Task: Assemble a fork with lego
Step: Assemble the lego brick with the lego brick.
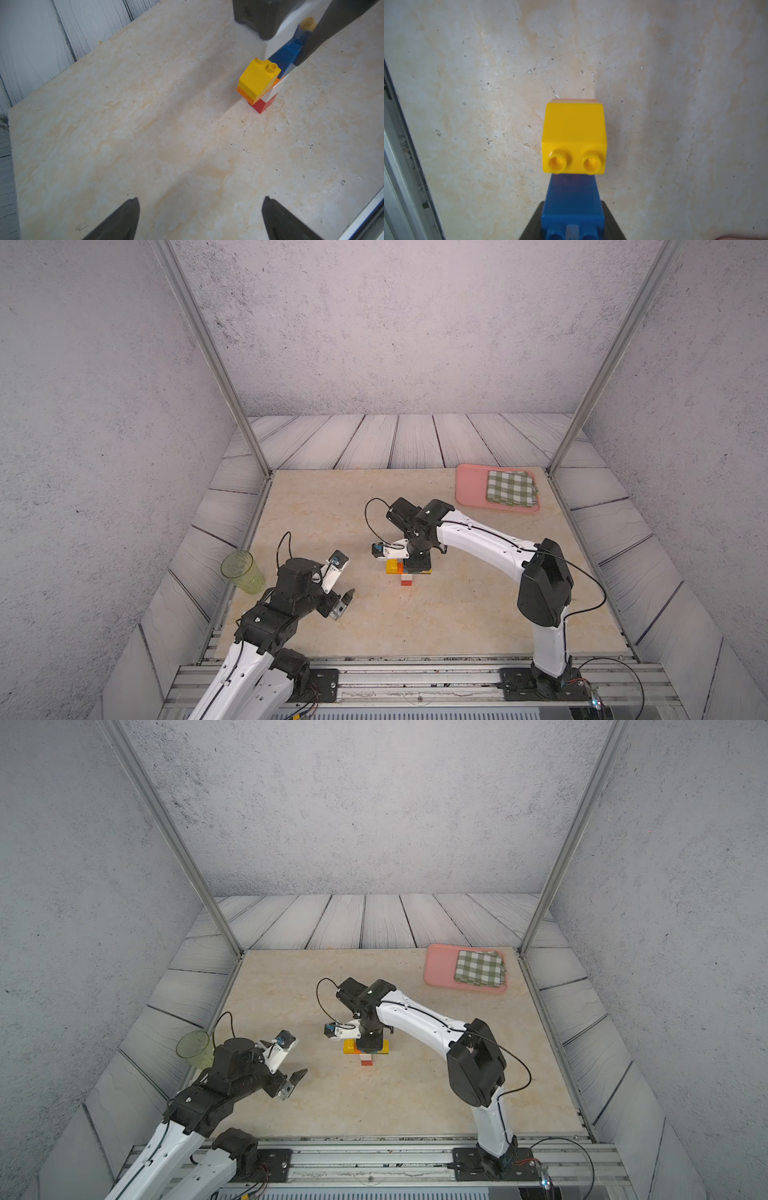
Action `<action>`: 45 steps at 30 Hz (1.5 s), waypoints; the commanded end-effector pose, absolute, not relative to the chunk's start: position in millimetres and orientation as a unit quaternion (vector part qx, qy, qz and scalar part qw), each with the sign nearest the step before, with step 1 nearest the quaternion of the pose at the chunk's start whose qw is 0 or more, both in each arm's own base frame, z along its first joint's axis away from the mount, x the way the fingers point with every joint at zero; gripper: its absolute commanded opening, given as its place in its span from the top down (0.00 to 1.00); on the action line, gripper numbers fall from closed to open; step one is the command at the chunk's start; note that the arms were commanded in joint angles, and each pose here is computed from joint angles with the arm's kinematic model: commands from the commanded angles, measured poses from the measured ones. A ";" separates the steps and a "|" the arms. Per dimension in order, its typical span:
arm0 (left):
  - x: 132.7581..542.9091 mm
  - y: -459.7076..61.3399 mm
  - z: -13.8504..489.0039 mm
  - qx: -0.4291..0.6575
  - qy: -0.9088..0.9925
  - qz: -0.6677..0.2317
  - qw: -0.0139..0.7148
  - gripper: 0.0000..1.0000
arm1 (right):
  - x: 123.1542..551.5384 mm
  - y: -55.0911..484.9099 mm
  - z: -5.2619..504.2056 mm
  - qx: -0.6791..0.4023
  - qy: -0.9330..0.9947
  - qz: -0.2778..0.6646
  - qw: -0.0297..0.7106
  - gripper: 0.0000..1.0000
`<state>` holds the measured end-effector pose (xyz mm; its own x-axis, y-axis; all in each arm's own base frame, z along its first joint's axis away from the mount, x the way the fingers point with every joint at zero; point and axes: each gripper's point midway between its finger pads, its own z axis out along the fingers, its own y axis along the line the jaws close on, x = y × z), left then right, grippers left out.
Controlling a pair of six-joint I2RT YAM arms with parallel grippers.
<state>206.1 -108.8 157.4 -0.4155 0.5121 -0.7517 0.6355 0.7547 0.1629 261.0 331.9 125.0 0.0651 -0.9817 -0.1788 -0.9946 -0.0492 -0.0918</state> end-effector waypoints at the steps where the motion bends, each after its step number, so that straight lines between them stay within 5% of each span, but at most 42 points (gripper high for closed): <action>1: 206.2 -106.6 154.8 0.337 0.840 -0.072 0.419 0.02 | 257.6 329.4 100.6 -0.727 0.683 0.028 0.062 1.00; 33: 207.1 -106.7 156.0 0.336 0.841 -0.072 0.418 0.02 | 239.6 302.6 39.6 -0.724 0.689 0.012 -0.036 1.00; 45: 208.4 -107.4 161.9 0.332 0.839 -0.074 0.425 0.02 | 260.4 323.9 83.1 -0.695 0.718 0.019 0.035 1.00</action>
